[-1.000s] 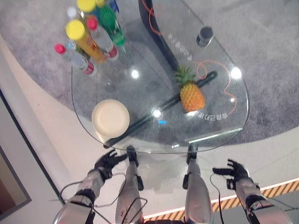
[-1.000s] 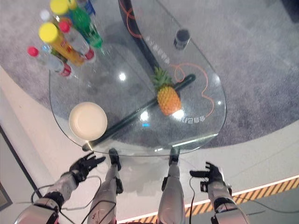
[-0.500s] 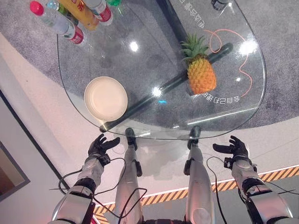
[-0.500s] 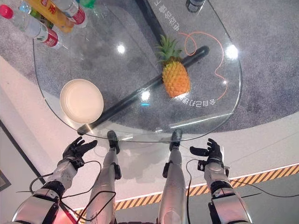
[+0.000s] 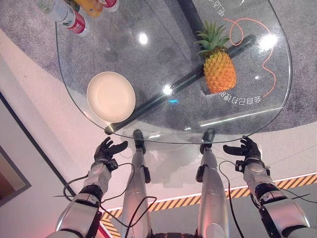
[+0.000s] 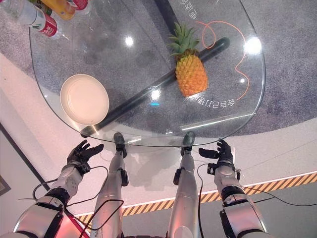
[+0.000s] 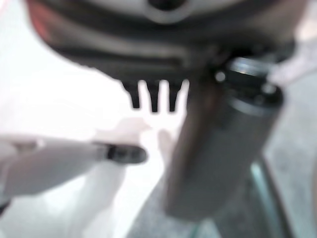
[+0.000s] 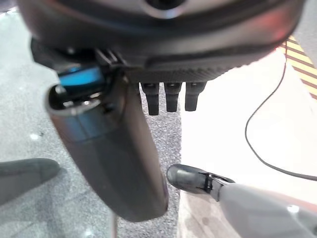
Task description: Pick up the fruit to the plate
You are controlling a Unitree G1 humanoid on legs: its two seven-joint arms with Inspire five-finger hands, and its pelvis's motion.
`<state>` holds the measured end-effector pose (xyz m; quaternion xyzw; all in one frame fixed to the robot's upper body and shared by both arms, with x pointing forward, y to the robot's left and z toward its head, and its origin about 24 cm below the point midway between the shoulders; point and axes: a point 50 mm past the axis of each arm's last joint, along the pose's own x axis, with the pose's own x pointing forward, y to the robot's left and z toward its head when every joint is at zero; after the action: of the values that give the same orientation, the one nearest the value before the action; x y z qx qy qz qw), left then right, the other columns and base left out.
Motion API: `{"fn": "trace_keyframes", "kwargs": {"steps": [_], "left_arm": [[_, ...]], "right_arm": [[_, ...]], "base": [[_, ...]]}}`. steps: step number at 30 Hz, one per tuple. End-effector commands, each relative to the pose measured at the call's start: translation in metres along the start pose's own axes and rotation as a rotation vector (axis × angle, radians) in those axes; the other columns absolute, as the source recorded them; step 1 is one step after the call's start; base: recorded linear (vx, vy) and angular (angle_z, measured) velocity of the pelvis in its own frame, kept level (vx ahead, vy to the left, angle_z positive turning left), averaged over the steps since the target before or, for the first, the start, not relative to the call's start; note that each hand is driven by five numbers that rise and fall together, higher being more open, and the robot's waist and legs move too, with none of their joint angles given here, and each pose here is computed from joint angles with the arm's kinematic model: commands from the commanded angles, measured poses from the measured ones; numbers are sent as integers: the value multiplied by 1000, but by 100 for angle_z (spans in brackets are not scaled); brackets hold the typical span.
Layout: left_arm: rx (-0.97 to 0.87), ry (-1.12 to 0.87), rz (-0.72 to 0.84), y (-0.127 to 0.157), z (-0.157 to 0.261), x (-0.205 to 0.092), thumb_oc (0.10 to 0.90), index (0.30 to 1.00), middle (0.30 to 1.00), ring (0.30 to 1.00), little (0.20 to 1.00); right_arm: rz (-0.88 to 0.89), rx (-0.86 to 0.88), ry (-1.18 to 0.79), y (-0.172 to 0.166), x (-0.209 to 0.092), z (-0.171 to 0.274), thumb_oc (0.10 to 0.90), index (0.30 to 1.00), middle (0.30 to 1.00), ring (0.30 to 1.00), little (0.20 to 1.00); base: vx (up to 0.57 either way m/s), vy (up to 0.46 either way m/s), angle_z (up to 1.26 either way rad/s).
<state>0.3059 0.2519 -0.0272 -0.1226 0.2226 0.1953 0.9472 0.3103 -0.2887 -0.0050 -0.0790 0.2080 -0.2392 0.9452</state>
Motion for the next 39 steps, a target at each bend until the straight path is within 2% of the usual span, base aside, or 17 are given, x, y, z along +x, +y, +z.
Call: {"fn": "trace_keyframes", "kwargs": {"steps": [1,7,9,13,16,20,21,23,24,25,27,30,32,33,39], "left_arm": [[78,-27,93,35,6,-1,800,900,900,900,900],[113,-20,72,37,3,-2,800,900,900,900,900],[137,-25,71,41,5,-2,800,900,900,900,900],[160,-31,73,44,9,-2,800,900,900,900,900],[176,-25,73,47,8,-3,800,900,900,900,900],[175,-25,68,45,8,-3,800,900,900,900,900],[170,-24,66,43,6,-3,800,900,900,900,900],[170,-22,66,43,5,-4,800,900,900,900,900],[169,-22,66,42,3,-5,800,900,900,900,900],[161,-22,66,40,-2,-7,800,900,900,900,900],[151,-18,61,38,-6,-8,800,900,900,900,900],[134,-16,55,36,-11,-9,800,900,900,900,900],[126,-14,51,34,-16,-10,800,900,900,900,900],[122,-13,47,34,-21,-12,800,900,900,900,900],[114,-4,35,31,-30,-14,800,900,900,900,900]], "right_arm": [[-238,29,8,-53,3,0,800,900,900,900,900],[-478,129,39,-95,2,5,800,900,900,900,900],[-613,186,25,-120,1,18,800,900,900,900,900],[-759,282,-7,-145,-3,33,800,900,900,900,900],[-898,336,-97,-165,-9,55,800,900,900,900,900],[-968,385,-232,-173,-14,89,800,900,900,900,900],[-977,433,-344,-169,-18,113,800,900,900,900,900],[-978,435,-365,-167,-19,117,800,900,900,900,900],[-976,430,-438,-157,-24,133,800,900,900,900,900],[-954,417,-611,-135,-39,169,800,900,900,900,900],[-905,387,-788,-115,-59,201,800,900,900,900,900],[-854,307,-995,-91,-84,229,800,900,900,900,900],[-811,289,-1086,-78,-100,241,800,900,900,900,900],[-776,246,-1196,-65,-117,249,800,900,900,900,900],[-583,151,-1369,-35,-145,259,800,900,900,900,900]], "base": [[1,-18,4],[4,-9,1],[21,-70,1],[21,-66,5],[22,-37,11],[6,13,4],[7,31,1],[0,0,0],[11,64,-1],[14,97,-1],[10,105,-3],[8,87,-1],[11,75,6],[10,64,6],[11,40,2]]}}
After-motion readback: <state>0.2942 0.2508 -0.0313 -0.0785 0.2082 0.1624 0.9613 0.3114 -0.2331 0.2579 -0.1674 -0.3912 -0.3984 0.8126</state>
